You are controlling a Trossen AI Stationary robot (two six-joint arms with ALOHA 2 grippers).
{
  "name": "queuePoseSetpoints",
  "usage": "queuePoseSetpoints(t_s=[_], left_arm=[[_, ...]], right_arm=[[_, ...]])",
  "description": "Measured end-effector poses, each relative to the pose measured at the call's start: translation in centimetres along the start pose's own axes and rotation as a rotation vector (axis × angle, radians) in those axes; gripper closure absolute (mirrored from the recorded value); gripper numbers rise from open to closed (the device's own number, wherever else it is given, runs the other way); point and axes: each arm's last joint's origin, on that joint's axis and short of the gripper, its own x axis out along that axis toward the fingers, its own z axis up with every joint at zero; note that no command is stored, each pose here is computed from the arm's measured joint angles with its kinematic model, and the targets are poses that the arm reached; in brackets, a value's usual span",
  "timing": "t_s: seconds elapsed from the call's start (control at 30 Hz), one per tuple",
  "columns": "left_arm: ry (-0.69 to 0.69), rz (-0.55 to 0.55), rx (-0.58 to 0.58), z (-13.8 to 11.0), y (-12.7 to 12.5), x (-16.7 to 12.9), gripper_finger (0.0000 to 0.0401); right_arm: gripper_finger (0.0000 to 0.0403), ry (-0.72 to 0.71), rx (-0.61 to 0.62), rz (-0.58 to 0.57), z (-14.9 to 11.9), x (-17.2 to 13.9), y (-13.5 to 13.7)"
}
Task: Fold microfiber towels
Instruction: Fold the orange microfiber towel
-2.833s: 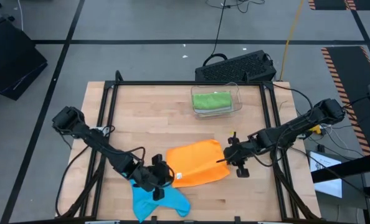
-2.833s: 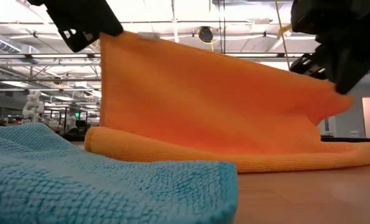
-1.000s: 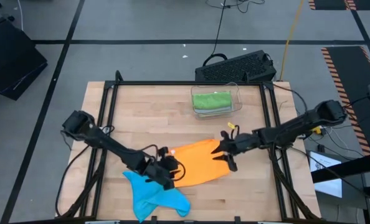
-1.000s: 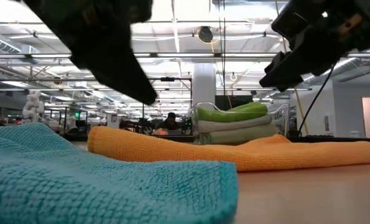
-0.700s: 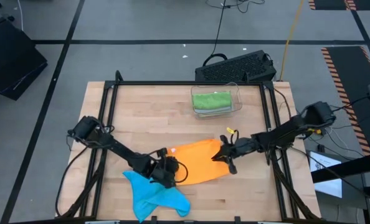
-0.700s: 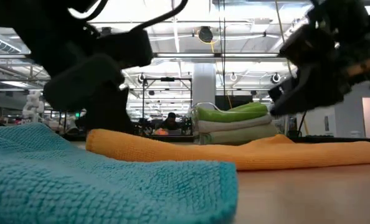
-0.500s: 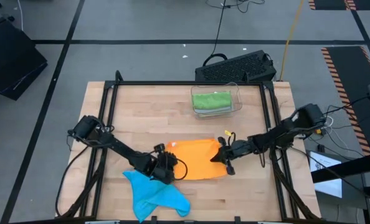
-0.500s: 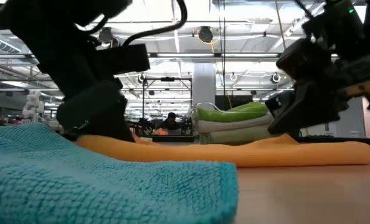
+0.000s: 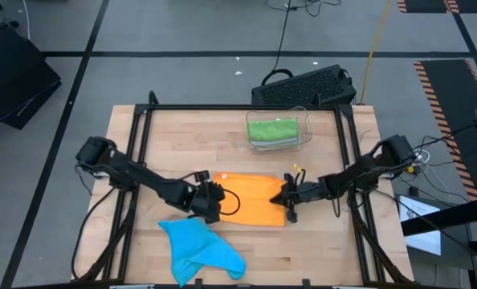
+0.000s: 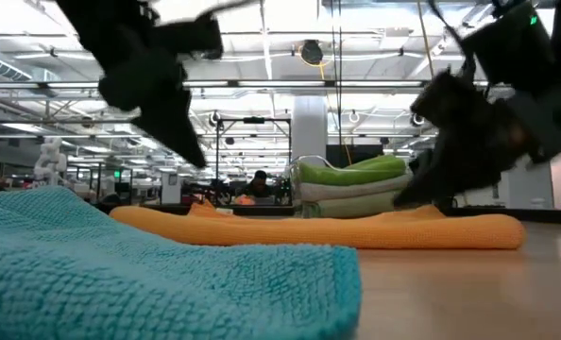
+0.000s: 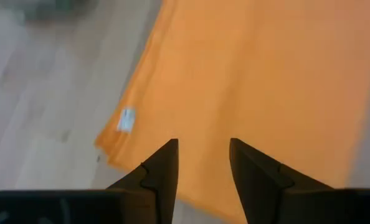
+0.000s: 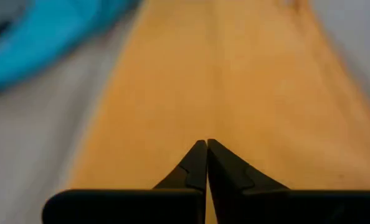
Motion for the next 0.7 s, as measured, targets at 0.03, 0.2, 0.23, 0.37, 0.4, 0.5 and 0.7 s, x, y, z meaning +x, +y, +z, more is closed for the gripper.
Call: queuePoseSetpoints(t_s=[0.03, 0.2, 0.23, 0.37, 0.4, 0.5, 0.7], left_arm=[[-0.020, -0.011, -0.011, 0.2, 0.0, -0.6, 0.0256], [-0.038, -0.071, -0.088, -0.1, -1.1, -1.8, 0.0256], [-0.034, -0.077, -0.069, -0.4, -1.6, -1.9, 0.0256], [-0.019, -0.108, 0.039, -2.1, -4.2, -1.9, 0.0252], [-0.022, -0.116, 0.055, -2.4, -4.7, -1.9, 0.0248], [-0.029, -0.133, 0.090, -3.1, -6.0, -1.7, 0.0227], [-0.006, -0.121, 0.161, -4.0, -6.8, -1.2, 0.0191]], right_arm=[[0.0396, -0.029, 0.005, 0.009, 0.5, -0.3, 0.1], [0.0374, -0.108, 0.004, 0.049, 2.1, -1.5, 0.8], [0.0367, -0.123, 0.003, 0.060, 2.4, -1.7, 1.1], [0.0337, -0.109, -0.012, 0.080, 2.4, -2.1, 1.6], [0.0330, -0.095, -0.015, 0.082, 2.2, -2.2, 1.7], [0.0313, -0.088, -0.012, 0.092, 2.0, -2.1, 2.0], [0.0295, -0.087, -0.014, 0.101, 1.9, -2.1, 2.2]])
